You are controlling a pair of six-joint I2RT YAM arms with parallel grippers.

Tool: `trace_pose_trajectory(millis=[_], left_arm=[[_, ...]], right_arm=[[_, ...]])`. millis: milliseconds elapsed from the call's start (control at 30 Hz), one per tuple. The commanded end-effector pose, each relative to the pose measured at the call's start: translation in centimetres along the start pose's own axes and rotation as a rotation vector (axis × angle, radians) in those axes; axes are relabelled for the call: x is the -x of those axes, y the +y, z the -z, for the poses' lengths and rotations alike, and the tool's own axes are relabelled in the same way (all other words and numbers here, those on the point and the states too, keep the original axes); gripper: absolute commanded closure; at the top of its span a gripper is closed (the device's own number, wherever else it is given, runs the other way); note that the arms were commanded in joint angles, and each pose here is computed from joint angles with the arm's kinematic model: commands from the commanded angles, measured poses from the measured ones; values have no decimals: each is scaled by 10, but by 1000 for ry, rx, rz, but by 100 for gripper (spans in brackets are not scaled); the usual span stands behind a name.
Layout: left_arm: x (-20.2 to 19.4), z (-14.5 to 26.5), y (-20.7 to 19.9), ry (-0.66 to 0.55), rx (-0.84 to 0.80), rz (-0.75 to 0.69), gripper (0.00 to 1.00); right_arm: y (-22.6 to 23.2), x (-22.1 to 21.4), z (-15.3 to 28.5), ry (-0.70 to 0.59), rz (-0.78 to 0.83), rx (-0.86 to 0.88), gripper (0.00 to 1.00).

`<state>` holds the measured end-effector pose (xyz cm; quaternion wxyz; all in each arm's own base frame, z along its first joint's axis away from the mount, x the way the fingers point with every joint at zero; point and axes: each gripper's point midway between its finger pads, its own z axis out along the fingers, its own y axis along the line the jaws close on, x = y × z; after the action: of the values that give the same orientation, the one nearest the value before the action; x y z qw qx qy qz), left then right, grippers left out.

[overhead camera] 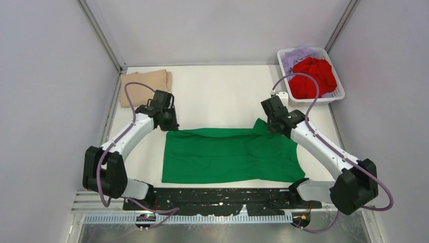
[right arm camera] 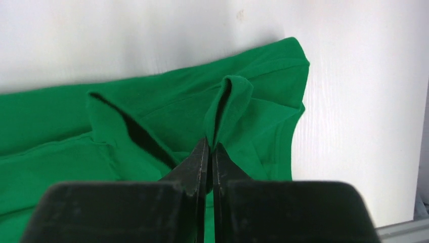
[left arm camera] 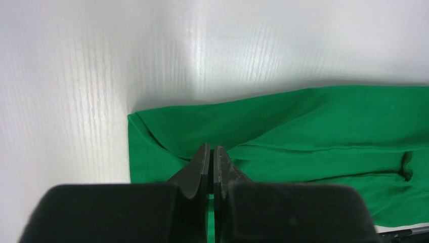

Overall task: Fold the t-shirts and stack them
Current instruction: Fold the other side of the tshirt into a rectangle

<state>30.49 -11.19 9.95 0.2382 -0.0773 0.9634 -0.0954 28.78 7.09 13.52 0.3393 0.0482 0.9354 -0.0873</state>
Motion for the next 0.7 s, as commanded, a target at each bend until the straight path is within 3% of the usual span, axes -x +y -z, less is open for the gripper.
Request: trace_pose_trajectory(millis=[0, 433, 600, 633, 667], left_arm=[[0, 12, -1, -59, -38, -74, 100], [-56, 14, 4, -6, -73, -124, 100], [-74, 13, 27, 34, 35, -65, 88], [-79, 15, 30, 44, 49, -54, 84], [-83, 19, 33, 51, 59, -36, 72]], right_arm=[[-19, -23, 23, 13, 22, -57, 95], [-23, -83, 42, 154, 115, 7, 93], [-7, -123, 44, 286, 144, 105, 80], [-3, -131, 47, 315, 148, 126, 78], [-1, -144, 52, 367, 153, 153, 73]])
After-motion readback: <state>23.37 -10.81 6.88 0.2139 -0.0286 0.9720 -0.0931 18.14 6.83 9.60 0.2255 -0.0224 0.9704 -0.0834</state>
